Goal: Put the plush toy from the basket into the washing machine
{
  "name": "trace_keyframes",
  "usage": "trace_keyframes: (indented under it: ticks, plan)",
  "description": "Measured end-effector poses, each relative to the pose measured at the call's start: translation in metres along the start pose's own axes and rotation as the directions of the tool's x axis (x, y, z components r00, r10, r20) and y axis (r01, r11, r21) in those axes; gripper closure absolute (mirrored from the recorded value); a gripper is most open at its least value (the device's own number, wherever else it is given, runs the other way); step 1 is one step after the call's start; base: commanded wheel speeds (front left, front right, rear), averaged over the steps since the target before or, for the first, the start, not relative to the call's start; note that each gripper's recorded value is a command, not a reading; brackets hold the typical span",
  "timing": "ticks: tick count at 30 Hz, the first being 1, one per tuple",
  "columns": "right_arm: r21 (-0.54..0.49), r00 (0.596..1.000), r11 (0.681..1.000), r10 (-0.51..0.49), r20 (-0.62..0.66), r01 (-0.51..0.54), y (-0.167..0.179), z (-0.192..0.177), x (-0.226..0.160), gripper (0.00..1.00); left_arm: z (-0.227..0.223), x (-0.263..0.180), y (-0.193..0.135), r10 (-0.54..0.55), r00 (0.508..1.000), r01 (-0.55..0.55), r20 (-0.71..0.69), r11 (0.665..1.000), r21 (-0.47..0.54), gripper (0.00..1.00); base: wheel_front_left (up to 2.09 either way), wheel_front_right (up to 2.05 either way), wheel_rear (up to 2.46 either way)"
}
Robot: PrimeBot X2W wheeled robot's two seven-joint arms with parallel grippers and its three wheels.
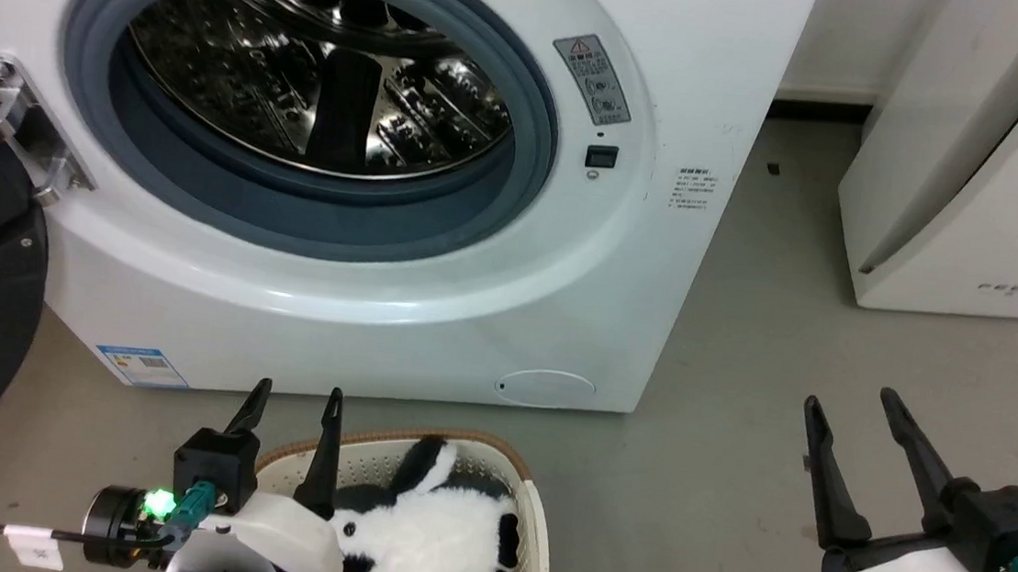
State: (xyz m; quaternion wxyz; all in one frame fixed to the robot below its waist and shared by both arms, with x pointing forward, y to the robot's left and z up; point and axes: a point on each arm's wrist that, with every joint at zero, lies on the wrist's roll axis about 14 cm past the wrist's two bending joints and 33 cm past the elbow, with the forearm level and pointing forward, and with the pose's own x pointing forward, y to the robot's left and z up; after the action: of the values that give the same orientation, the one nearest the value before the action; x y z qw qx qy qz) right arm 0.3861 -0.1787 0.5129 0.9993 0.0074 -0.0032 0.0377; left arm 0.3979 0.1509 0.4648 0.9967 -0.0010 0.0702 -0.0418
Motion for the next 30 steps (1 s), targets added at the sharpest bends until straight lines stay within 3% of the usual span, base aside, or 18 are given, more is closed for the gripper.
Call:
trace_keyframes:
  ticks: [17, 30]
  plan:
    - [0.010, 0.999, 0.999, -0.038, -0.011, 0.038, -0.015, -0.015, 0.019, 0.00, -0.060, 0.043, -0.014, -0.084, 0.984, 0.086, -0.158, 0.996, 0.006, 0.00, 0.00, 0.00, 0.00]
    - [0.019, 0.996, 0.997, -0.078, -0.043, 0.079, -0.030, -0.037, 0.032, 0.00, -0.139, 0.069, -0.026, -0.153, 0.911, 0.162, -0.382, 0.987, -0.008, 0.00, 0.00, 0.00, 0.00]
